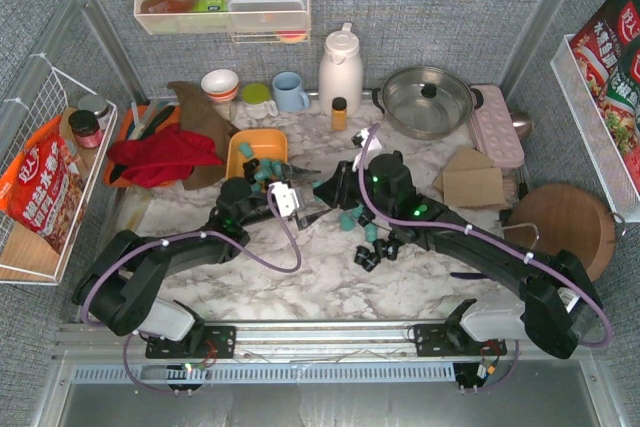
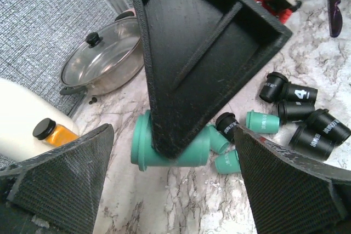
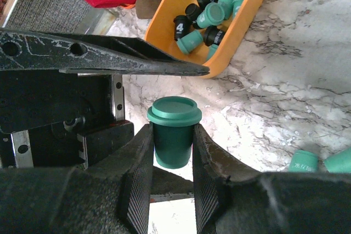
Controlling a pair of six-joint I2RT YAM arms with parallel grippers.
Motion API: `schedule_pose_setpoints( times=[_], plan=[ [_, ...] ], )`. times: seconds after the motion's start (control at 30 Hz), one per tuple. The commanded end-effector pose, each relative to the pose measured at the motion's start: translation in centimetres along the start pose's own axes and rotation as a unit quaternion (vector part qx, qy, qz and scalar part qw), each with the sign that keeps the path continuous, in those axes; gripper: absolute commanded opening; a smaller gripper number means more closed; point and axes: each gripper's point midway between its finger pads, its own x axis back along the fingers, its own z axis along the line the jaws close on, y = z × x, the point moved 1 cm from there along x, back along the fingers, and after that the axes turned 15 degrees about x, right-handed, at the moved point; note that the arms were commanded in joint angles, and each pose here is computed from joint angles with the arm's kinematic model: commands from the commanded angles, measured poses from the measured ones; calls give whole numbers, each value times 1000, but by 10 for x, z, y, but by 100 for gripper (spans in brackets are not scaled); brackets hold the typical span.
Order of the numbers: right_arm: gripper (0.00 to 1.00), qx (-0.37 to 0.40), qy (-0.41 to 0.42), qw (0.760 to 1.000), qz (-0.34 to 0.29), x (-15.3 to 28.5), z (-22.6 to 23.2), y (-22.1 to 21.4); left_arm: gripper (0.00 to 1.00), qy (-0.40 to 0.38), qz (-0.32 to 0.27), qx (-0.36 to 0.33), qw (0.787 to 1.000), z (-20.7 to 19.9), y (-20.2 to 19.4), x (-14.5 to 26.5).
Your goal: Mix the coffee capsules in the storage basket
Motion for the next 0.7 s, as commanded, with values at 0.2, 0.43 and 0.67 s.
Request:
schedule_pose_setpoints(
  times=[0.2, 0.43, 0.67],
  plan=[
    [20, -4, -1, 1000, -19, -1, 4, 10, 46, 15, -21, -35, 999, 4, 13, 1],
    [47, 1, -19, 1000, 3, 3, 0, 8, 26, 46, -14, -42, 998, 14, 11, 4],
    [59, 45, -83, 995, 24, 30, -20, 13, 25, 120, 11, 17, 993, 48, 1, 10]
  ],
)
